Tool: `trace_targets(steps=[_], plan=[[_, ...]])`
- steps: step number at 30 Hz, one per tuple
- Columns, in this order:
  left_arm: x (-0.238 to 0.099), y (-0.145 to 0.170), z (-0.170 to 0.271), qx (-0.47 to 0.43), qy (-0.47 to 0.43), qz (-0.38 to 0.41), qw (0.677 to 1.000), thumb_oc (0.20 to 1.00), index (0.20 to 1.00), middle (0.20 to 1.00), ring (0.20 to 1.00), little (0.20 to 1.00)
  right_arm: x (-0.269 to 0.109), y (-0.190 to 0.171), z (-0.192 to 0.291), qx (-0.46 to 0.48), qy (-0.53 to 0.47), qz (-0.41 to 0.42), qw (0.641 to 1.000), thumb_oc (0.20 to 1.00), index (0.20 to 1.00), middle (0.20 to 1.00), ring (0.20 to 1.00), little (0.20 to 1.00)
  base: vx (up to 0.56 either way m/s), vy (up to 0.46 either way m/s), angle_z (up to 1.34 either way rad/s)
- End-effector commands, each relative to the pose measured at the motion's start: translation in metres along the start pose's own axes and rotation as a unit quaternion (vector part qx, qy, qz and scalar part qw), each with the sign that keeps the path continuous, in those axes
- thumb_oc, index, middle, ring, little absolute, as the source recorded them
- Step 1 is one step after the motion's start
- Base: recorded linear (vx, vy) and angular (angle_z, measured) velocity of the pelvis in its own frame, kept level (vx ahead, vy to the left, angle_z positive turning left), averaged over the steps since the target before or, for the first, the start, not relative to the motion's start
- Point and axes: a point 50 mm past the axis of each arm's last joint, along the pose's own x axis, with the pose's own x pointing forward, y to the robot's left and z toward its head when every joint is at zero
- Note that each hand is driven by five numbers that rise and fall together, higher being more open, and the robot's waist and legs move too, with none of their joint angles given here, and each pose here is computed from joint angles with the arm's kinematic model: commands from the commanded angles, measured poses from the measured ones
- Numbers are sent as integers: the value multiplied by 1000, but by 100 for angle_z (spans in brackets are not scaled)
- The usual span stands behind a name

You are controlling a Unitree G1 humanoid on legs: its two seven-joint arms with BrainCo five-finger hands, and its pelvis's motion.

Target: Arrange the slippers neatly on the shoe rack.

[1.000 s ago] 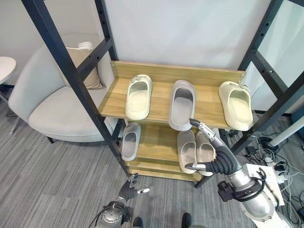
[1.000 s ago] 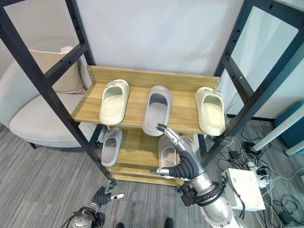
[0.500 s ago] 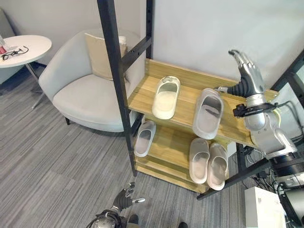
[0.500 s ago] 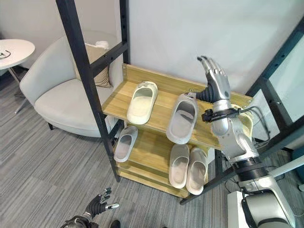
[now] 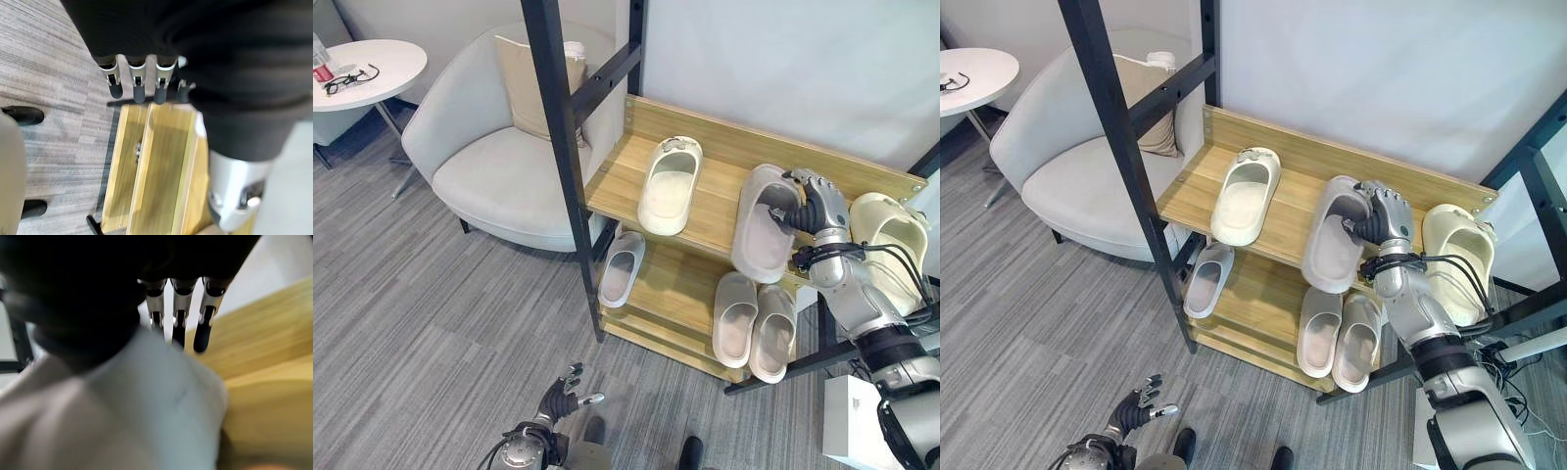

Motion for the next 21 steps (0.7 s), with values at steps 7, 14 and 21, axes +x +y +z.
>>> trace_targets(steps=[7,14,21], plan=[[17,-10,80,-20,-165,-12,986,1000,1000,1000,1000,1000,36,-8,27,30,-8,-33,999,200,200,200,200,200,0,0,0],[6,10,117,-29,-255,59,965,1000,1000,1000,1000,1000,-45,-61,73,159,-163,-201,953,200,200,200,200,200,-17,-7,3],[-2,11,132,-27,-297,85,951,1000,1000,1000,1000,1000,-109,-47,118,398,-249,-80,879,200,200,200,200,200,-5,-36,-30]])
